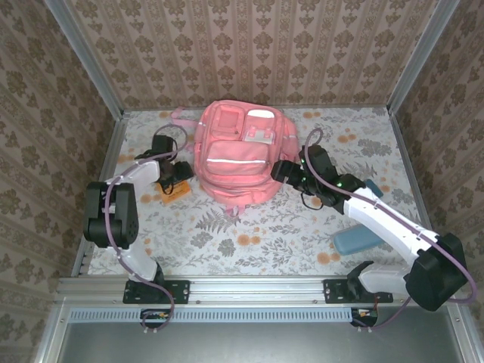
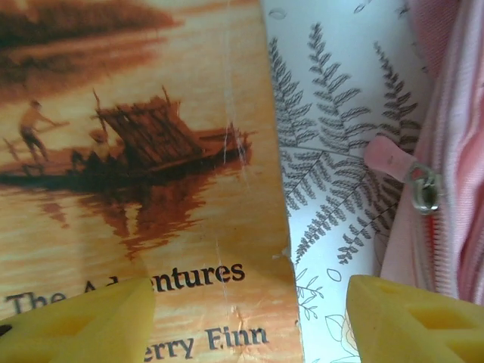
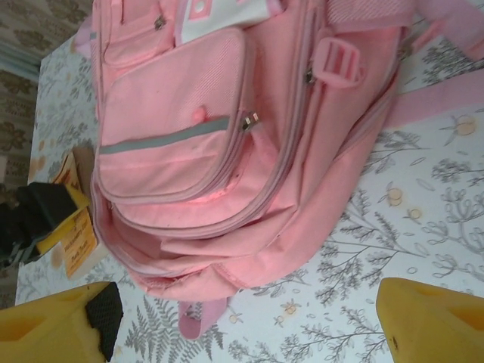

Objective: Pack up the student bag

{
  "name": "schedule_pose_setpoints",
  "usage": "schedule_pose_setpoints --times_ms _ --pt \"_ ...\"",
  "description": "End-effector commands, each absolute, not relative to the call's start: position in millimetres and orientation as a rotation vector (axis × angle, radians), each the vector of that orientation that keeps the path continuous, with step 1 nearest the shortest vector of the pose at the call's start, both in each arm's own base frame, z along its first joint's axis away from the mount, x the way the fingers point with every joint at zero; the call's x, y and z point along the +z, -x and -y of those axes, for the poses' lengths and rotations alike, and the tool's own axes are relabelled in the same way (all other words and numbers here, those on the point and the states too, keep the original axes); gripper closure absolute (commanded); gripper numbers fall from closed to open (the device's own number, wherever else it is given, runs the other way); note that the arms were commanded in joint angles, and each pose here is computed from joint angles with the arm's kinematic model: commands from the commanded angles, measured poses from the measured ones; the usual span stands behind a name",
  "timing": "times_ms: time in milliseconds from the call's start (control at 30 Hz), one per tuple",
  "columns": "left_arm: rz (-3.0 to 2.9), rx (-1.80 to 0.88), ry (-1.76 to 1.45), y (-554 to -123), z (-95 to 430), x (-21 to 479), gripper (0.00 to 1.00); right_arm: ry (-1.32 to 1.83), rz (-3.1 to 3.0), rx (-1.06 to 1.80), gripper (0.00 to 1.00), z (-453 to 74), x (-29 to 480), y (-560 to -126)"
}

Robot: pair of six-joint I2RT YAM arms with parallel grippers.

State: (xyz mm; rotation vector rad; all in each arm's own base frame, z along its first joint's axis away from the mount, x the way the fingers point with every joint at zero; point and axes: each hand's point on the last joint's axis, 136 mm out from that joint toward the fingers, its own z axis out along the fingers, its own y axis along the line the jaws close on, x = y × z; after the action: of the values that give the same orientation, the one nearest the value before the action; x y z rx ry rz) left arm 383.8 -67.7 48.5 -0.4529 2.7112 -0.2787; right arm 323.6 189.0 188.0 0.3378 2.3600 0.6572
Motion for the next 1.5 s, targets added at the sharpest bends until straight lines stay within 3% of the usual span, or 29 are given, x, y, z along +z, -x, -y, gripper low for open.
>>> schedule_pose_setpoints --times_ms 0,333,567,733,900,1100,1267,1467 --pt "-2.763 -0.313 0.49 -367 72 34 0.39 -0.275 -2.348 0.704 0.12 -207 200 -328" --pt "-2.888 -0.414 0.512 -291 111 18 0.39 -0.203 -2.393 0.702 0.13 -233 191 -328" --pt "-2.901 -0.512 0.503 -230 160 32 0.3 -0.05 -2.479 0.656 0.15 -266 172 -319" --pt "-2.847 -0.569 0.431 -228 167 67 0.24 0.059 -2.511 0.633 0.15 -288 163 -310" --pt "-2.761 -0.498 0.462 -244 131 98 0.17 0.241 -2.551 0.621 0.18 -323 153 -299" --pt "-2.752 -0.525 0.65 -236 93 81 0.17 0.476 -2.614 0.559 0.34 -374 125 -285" --pt "-2.743 -0.615 0.733 -231 90 67 0.25 0.604 -2.656 0.456 0.52 -403 97 -283" --pt "-2.759 -0.689 0.775 -224 96 50 0.29 0.634 -2.708 0.327 0.57 -410 63 -290"
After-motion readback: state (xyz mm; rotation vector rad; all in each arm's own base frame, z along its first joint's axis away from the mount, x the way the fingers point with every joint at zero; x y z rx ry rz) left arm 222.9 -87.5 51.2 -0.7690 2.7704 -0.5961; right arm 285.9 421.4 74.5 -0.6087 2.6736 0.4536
